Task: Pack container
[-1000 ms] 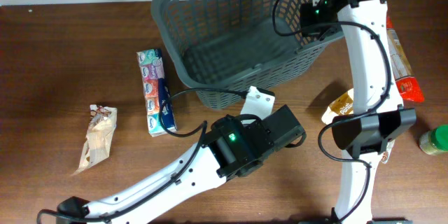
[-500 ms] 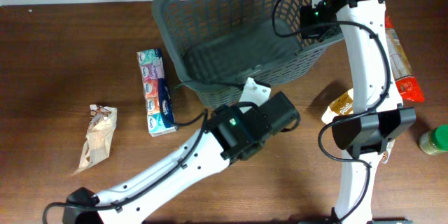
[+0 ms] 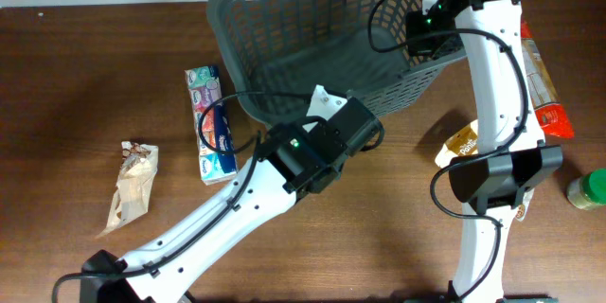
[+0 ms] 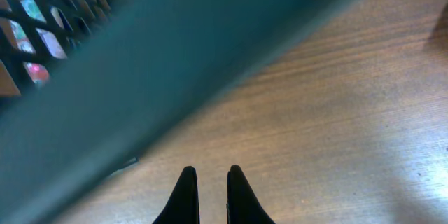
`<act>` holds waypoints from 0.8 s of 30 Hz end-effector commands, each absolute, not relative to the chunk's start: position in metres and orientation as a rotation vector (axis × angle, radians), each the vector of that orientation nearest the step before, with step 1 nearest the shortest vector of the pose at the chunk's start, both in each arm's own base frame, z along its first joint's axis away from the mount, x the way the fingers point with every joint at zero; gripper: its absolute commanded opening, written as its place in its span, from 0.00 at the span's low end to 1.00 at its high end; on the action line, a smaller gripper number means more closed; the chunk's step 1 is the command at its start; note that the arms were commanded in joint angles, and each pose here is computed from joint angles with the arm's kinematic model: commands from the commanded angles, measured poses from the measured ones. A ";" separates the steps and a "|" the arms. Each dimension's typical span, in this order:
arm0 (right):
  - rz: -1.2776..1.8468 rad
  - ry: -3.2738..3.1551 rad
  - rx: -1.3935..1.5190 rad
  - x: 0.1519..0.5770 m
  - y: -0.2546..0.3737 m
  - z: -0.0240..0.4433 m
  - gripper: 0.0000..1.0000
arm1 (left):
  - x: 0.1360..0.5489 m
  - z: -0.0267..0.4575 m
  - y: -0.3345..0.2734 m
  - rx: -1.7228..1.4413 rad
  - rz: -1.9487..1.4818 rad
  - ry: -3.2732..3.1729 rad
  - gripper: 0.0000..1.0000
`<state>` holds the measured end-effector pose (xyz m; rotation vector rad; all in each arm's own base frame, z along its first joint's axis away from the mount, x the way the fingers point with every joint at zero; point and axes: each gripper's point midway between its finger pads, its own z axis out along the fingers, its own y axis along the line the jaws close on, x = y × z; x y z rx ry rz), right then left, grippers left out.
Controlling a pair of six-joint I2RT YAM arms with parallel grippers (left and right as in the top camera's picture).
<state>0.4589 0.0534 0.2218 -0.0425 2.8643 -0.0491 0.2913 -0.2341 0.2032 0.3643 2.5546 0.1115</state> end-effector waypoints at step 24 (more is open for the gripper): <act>-0.041 2.906 -0.146 0.440 0.085 0.222 0.04 | 0.350 0.236 -0.179 0.206 0.195 2.476 0.02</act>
